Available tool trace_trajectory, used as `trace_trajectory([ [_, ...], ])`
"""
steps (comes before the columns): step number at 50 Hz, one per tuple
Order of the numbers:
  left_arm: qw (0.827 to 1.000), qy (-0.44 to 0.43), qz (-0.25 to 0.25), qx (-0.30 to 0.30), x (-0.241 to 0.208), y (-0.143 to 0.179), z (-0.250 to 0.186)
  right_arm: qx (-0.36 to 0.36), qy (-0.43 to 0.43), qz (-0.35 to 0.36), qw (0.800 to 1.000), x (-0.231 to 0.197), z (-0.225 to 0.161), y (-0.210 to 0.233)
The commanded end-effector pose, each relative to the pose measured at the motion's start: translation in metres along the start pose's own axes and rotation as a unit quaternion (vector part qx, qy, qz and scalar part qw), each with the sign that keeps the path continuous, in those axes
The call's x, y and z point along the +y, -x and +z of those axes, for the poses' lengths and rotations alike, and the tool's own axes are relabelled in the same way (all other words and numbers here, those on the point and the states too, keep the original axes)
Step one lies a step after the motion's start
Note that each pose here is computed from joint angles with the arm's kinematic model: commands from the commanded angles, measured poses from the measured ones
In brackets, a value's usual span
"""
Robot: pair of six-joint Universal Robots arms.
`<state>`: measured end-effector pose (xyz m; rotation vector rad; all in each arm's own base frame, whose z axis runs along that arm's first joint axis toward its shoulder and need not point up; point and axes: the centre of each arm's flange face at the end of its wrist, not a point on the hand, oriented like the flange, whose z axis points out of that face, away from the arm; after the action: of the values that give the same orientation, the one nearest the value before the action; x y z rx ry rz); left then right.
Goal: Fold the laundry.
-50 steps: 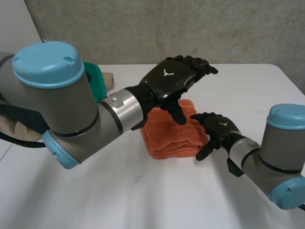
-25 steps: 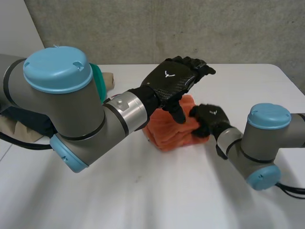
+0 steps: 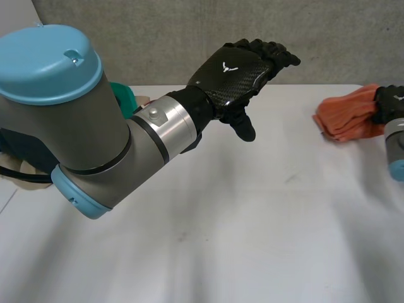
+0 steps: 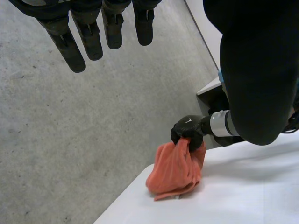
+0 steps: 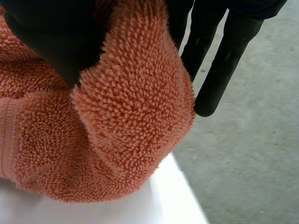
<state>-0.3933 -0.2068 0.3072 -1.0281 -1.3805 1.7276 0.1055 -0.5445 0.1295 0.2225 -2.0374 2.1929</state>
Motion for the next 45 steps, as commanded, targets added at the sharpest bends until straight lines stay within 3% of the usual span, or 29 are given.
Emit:
trace_trajectory([
  [1,1.000,-0.001,0.000,0.003,0.000,-0.003,0.001,-0.009,-0.025,-0.009,1.000,0.001,0.019,-0.020],
  [10,1.000,0.006,-0.004,0.004,0.005,-0.003,0.001,0.003,-0.018,-0.013,1.000,0.006,0.018,-0.024],
  [17,1.000,0.009,-0.005,0.006,0.005,-0.005,0.000,0.095,0.015,-0.114,0.989,0.011,0.016,-0.052],
  [27,1.000,-0.009,-0.006,-0.004,-0.011,-0.003,-0.003,0.061,-0.035,-0.137,0.988,-0.055,-0.013,-0.043],
  [33,0.999,-0.028,0.007,-0.037,-0.028,0.009,-0.007,-0.048,-0.137,-0.151,0.978,-0.104,-0.062,0.009],
  [36,0.995,-0.035,0.021,-0.093,-0.034,0.045,-0.011,-0.114,-0.130,-0.146,0.974,-0.107,-0.095,0.032],
  [37,0.989,-0.033,0.031,-0.138,-0.033,0.077,-0.015,-0.127,-0.124,-0.145,0.973,-0.107,-0.103,0.035],
  [40,0.976,-0.026,0.050,-0.211,-0.030,0.129,-0.027,-0.172,-0.088,-0.137,0.972,-0.111,-0.135,0.044],
  [45,0.935,0.023,0.125,-0.331,-0.001,0.229,-0.054,-0.225,-0.009,-0.128,0.966,-0.113,-0.180,0.058],
])
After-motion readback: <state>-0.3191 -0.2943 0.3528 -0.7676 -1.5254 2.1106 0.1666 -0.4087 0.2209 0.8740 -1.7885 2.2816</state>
